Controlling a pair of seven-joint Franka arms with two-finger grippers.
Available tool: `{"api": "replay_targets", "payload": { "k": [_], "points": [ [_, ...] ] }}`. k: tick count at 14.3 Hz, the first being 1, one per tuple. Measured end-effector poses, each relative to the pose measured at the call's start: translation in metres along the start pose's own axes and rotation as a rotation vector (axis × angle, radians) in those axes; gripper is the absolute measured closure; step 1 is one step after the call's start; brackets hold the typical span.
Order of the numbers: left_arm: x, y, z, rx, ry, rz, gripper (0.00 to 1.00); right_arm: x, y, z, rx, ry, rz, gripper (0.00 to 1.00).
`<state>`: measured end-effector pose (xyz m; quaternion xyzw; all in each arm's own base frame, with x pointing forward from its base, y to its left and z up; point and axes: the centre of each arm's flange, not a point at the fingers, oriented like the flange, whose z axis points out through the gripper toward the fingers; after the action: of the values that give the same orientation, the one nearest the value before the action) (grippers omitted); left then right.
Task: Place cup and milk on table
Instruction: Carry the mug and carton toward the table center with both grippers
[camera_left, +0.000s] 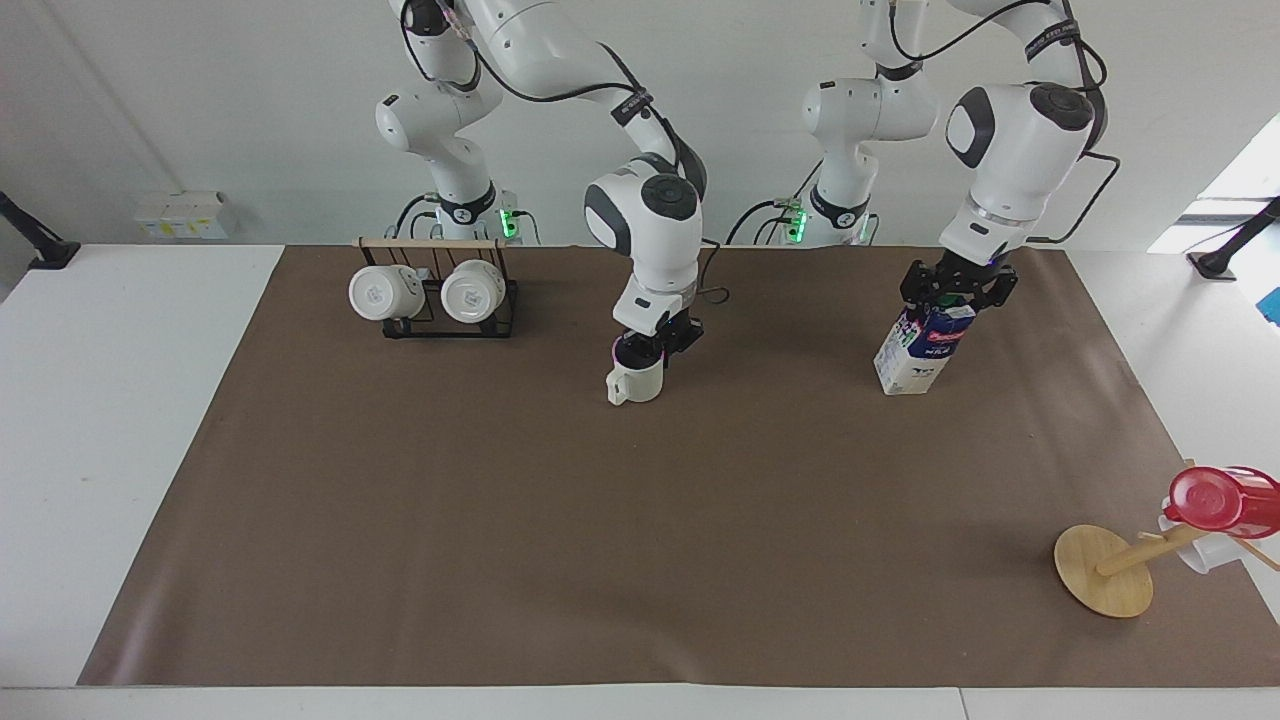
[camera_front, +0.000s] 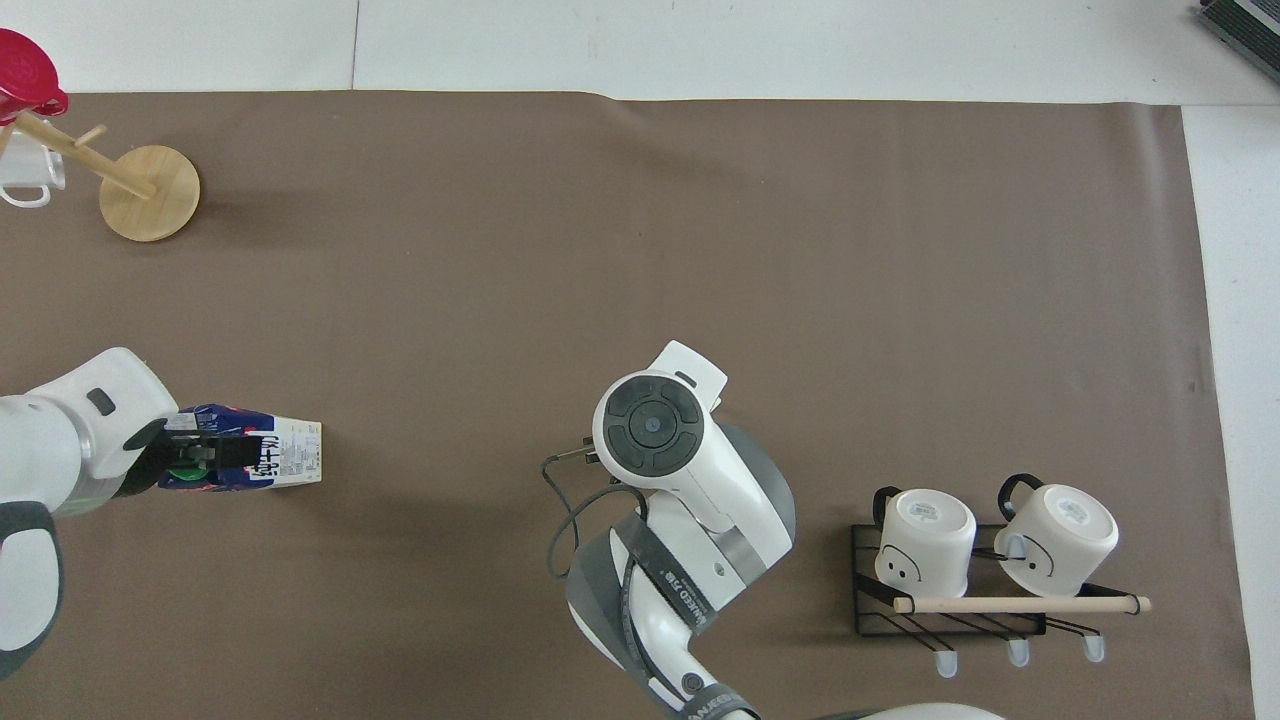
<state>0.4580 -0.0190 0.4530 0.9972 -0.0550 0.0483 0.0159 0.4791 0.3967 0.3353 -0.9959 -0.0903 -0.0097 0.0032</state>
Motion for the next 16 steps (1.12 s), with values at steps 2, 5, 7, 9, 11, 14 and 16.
{"api": "replay_targets", "payload": {
  "k": [2, 5, 7, 9, 11, 14, 16],
  "points": [
    [0.0, 0.0, 0.0, 0.0, 0.0, 0.001, 0.19, 0.0, 0.0, 0.0, 0.0, 0.0, 0.0, 0.96],
    [0.0, 0.001, 0.0, 0.0, 0.001, 0.002, 0.37, 0.0, 0.0, 0.0, 0.0, 0.0, 0.0, 0.96],
    [0.0, 0.001, -0.001, 0.0, 0.001, 0.002, 0.44, 0.0, 0.0, 0.0, 0.0, 0.0, 0.0, 0.96],
    [0.0, 0.0, -0.002, 0.0, 0.001, 0.001, 0.49, 0.0, 0.0, 0.0, 0.0, 0.001, 0.0, 0.96],
    [0.003, 0.0, -0.007, 0.0, 0.005, -0.001, 0.51, 0.0, 0.0, 0.0, 0.001, 0.001, 0.001, 0.95],
    [0.011, 0.001, -0.027, -0.001, -0.007, -0.013, 0.53, -0.002, 0.005, 0.006, -0.007, -0.011, 0.007, 0.67],
    [0.018, 0.004, -0.043, 0.0, -0.011, -0.031, 0.53, -0.001, 0.005, 0.004, -0.004, -0.007, 0.007, 0.44]
  ]
}}
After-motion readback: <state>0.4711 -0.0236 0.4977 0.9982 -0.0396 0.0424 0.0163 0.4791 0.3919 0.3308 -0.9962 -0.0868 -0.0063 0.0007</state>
